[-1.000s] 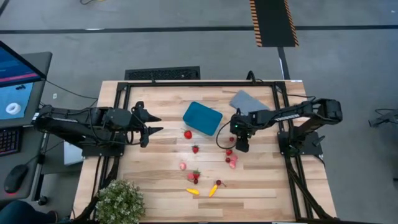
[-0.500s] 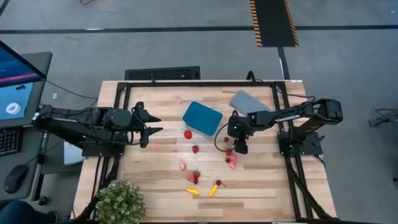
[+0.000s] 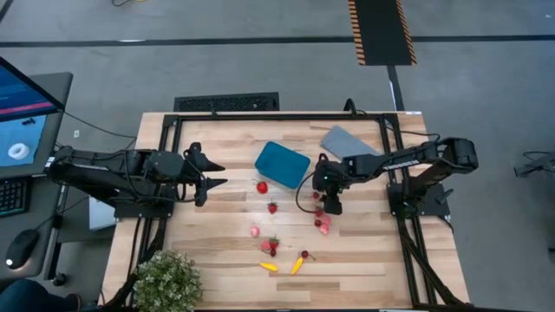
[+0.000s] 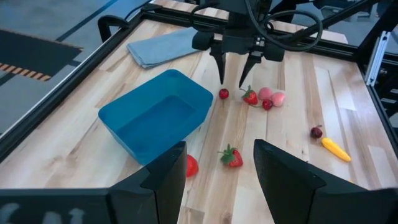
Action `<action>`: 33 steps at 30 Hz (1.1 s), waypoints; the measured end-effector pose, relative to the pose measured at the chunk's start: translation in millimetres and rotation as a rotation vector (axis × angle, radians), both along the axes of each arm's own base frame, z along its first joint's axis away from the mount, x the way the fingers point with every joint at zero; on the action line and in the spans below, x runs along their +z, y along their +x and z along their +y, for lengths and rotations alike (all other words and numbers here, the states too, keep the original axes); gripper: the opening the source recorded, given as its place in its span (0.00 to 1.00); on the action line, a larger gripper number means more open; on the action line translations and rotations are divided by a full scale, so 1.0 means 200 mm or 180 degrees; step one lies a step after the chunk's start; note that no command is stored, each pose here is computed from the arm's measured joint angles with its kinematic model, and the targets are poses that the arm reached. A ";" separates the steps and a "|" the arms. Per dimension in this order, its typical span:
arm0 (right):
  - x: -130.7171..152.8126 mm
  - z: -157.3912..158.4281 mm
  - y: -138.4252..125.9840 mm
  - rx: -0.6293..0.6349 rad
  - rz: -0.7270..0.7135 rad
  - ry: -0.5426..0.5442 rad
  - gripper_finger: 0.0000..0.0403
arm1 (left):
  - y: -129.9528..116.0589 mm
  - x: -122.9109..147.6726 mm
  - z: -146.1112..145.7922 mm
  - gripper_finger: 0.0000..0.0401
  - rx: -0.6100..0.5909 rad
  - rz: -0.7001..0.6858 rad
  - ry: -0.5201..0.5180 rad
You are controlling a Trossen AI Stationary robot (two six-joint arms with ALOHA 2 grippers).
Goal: Pick and placing Produce into tupperware
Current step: Put the red cherry into the blue bin
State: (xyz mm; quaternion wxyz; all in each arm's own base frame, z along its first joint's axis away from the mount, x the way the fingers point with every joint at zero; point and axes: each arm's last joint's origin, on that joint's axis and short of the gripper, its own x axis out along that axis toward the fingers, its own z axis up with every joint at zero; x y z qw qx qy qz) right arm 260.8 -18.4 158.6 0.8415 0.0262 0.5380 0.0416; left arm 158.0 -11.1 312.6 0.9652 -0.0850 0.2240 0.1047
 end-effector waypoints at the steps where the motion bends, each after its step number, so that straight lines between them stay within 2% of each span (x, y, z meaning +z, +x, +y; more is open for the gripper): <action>1: 0.00 0.00 0.00 0.0008 -0.0010 -0.0008 0.53 | 0.00 0.00 0.00 0.44 -0.0001 0.0000 0.0000; 12: 0.01 -0.03 0.02 -0.0021 -0.0157 0.0039 0.53 | 0.00 0.00 0.00 0.44 0.0000 0.0001 0.0000; 20: -0.13 -0.01 0.10 0.0126 0.0302 0.0128 0.53 | 0.00 0.00 0.00 0.44 -0.0003 -0.0012 -0.0034; 27: -0.08 -0.02 0.15 0.0174 0.0090 0.0094 0.53 | 0.00 0.00 -0.02 0.44 -0.0075 -0.0008 -0.0080; 33: -0.14 -0.02 0.16 0.0191 0.0296 0.0131 0.48 | 0.00 0.00 -0.02 0.44 -0.0097 -0.0018 -0.0072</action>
